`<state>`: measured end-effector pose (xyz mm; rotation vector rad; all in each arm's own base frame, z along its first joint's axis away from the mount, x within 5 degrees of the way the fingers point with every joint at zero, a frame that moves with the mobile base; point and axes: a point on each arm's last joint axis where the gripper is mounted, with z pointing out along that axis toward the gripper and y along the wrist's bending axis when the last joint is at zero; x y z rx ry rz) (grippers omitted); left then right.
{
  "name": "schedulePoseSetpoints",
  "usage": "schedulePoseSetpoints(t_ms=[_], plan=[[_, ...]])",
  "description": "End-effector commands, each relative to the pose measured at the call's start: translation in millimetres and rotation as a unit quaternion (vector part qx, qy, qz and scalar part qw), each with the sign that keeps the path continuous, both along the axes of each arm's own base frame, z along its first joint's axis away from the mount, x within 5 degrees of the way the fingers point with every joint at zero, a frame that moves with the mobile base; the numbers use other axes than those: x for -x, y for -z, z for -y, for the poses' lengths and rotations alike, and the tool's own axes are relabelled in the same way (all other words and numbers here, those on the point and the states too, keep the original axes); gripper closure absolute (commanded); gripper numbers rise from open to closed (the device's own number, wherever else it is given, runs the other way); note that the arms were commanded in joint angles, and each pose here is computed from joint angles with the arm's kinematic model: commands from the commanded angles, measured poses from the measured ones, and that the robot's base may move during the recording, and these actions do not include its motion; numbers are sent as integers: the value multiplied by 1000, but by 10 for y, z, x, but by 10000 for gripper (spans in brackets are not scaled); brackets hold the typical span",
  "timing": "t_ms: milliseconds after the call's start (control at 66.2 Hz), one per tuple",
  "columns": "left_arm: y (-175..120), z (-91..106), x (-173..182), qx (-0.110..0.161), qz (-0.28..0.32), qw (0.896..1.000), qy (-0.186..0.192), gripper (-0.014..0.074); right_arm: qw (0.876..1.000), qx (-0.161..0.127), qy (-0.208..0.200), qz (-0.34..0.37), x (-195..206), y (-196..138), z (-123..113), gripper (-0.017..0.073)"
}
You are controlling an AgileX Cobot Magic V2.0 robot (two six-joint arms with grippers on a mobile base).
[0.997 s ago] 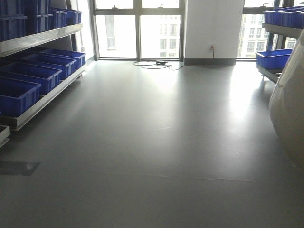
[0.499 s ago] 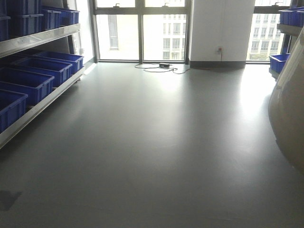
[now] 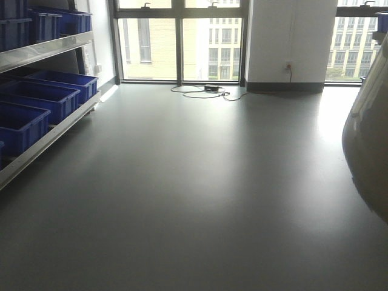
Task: Move white bin to right shelf second layer
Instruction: 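Drive along the aisle toward the windows carrying the bin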
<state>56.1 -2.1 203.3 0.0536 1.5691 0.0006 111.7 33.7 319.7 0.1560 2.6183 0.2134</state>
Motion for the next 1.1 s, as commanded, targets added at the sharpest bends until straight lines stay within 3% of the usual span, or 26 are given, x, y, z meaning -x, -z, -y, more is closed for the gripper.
schedulePoseSetpoints(t_ms=[0, 1088], plan=[[38, -3, -1, 6, 33, 999, -1, 509, 999, -8, -2, 42, -33, -114, 1, 490], [38, -3, -1, 6, 33, 999, -1, 509, 999, -8, -2, 42, -32, -114, 0, 490]])
